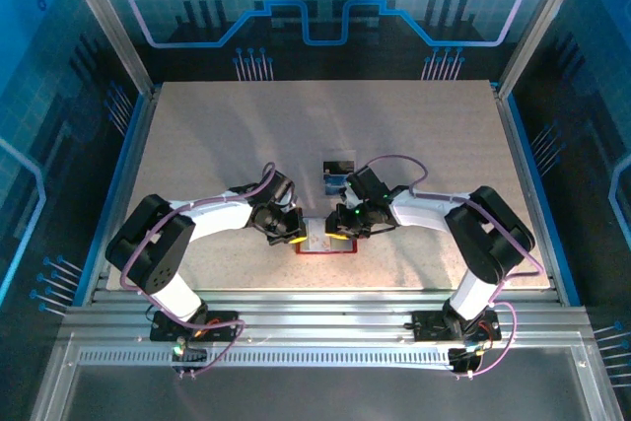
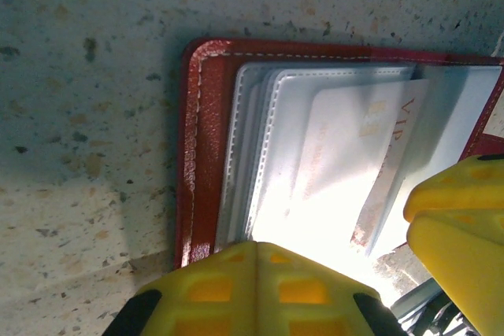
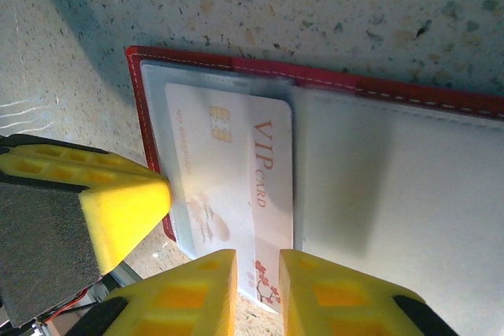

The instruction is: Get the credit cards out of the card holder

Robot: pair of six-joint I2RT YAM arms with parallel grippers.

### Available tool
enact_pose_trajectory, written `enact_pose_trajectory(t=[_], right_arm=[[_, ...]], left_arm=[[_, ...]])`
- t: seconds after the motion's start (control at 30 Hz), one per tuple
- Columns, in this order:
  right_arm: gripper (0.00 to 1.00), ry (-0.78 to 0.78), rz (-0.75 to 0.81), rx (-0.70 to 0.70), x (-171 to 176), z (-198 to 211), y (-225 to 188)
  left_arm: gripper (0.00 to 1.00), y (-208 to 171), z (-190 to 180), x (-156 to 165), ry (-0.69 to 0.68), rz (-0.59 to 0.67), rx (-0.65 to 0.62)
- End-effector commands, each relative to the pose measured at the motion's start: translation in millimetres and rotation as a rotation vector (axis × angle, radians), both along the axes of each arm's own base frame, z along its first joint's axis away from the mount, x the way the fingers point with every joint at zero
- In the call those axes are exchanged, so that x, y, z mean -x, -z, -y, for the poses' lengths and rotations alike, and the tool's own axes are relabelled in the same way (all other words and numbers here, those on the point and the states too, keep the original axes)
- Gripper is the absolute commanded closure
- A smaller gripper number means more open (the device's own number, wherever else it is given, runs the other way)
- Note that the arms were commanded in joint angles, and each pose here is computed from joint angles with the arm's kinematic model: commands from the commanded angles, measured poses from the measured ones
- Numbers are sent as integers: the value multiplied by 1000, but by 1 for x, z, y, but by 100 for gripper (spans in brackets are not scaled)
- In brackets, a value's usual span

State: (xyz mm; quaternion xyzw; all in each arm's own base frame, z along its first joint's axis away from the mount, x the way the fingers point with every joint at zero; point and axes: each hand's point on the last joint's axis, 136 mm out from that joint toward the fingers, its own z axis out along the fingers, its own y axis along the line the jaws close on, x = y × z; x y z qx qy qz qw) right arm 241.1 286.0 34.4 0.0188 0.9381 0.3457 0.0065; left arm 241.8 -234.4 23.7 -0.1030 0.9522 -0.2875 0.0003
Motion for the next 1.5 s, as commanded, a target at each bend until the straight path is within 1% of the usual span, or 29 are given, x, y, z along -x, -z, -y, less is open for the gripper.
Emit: enact_pose_trajectory(t=[0.0,0.8,1.47], right_arm=[[78,3,-27,-11,0,3,6],[78,-5,-69,-31,5,2,20],[81,22,-34,-121,2,0,2]], left_arm=[[100,11,-10,2,-5,-30,-57],[100,14,-9,3,0,-49,-59],[100,14,-11,5,4,-55,-73]])
